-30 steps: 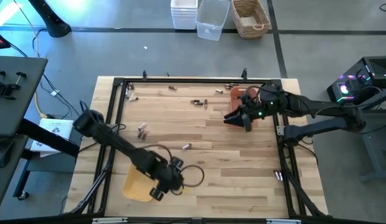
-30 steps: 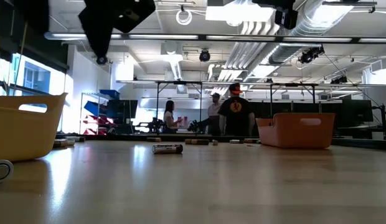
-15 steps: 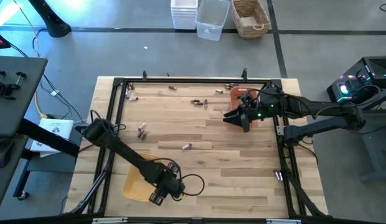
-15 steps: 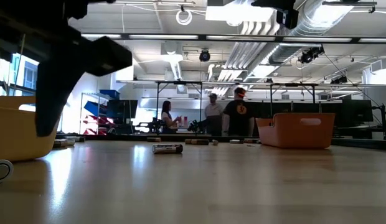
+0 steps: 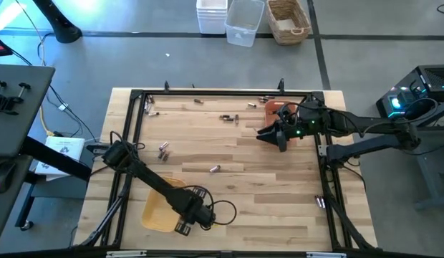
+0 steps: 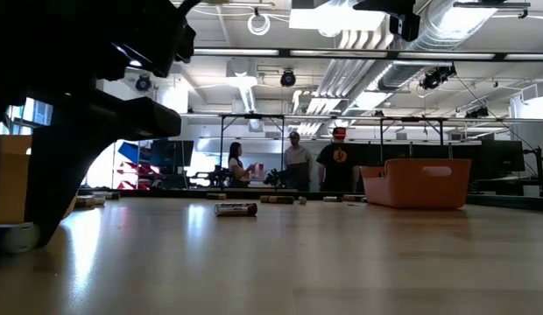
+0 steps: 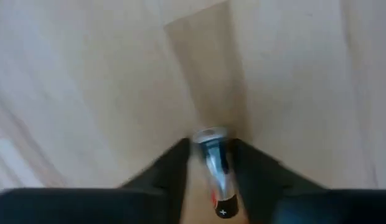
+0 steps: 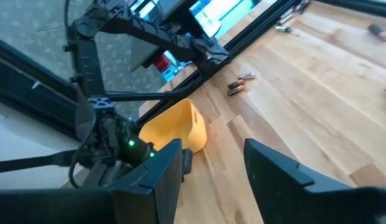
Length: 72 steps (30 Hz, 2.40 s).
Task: Sort batteries
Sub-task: Put the silver battery into the yellow bin
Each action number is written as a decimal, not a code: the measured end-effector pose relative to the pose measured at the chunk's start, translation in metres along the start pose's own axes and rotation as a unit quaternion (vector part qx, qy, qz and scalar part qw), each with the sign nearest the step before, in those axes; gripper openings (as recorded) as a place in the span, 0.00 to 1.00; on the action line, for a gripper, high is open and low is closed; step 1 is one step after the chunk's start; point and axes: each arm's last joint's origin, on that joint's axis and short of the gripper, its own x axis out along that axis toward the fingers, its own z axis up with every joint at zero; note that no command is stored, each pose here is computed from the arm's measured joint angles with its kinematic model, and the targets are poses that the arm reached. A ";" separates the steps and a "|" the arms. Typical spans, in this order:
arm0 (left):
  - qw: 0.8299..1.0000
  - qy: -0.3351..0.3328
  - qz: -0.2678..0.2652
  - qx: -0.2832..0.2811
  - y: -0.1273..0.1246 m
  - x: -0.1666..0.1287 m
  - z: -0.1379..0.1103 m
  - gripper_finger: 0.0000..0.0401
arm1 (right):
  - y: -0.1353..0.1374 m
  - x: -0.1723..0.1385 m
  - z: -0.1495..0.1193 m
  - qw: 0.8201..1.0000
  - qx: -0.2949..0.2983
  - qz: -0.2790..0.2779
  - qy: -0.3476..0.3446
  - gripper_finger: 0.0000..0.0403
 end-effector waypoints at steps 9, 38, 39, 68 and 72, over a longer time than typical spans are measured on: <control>0.997 -0.076 -0.012 -0.018 0.027 -0.076 -0.010 0.07 | -0.001 0.000 -0.001 1.000 0.000 -0.004 0.003 0.41; 0.955 -0.077 -0.024 -0.284 -0.015 -0.073 -0.126 0.31 | -0.002 0.001 0.000 1.000 -0.009 -0.025 -0.013 0.41; 0.956 -0.073 -0.028 -0.284 -0.013 -0.073 -0.125 0.35 | -0.002 0.001 0.000 1.000 -0.009 -0.025 -0.013 0.41; 0.951 -0.196 0.093 -0.222 0.182 -0.063 -0.019 0.53 | -0.017 -0.001 0.009 0.988 0.003 -0.128 -0.081 0.41; 0.948 -0.162 0.090 -0.258 0.189 -0.040 -0.017 0.51 | -0.017 -0.001 0.008 0.989 -0.019 -0.128 -0.072 0.41</control>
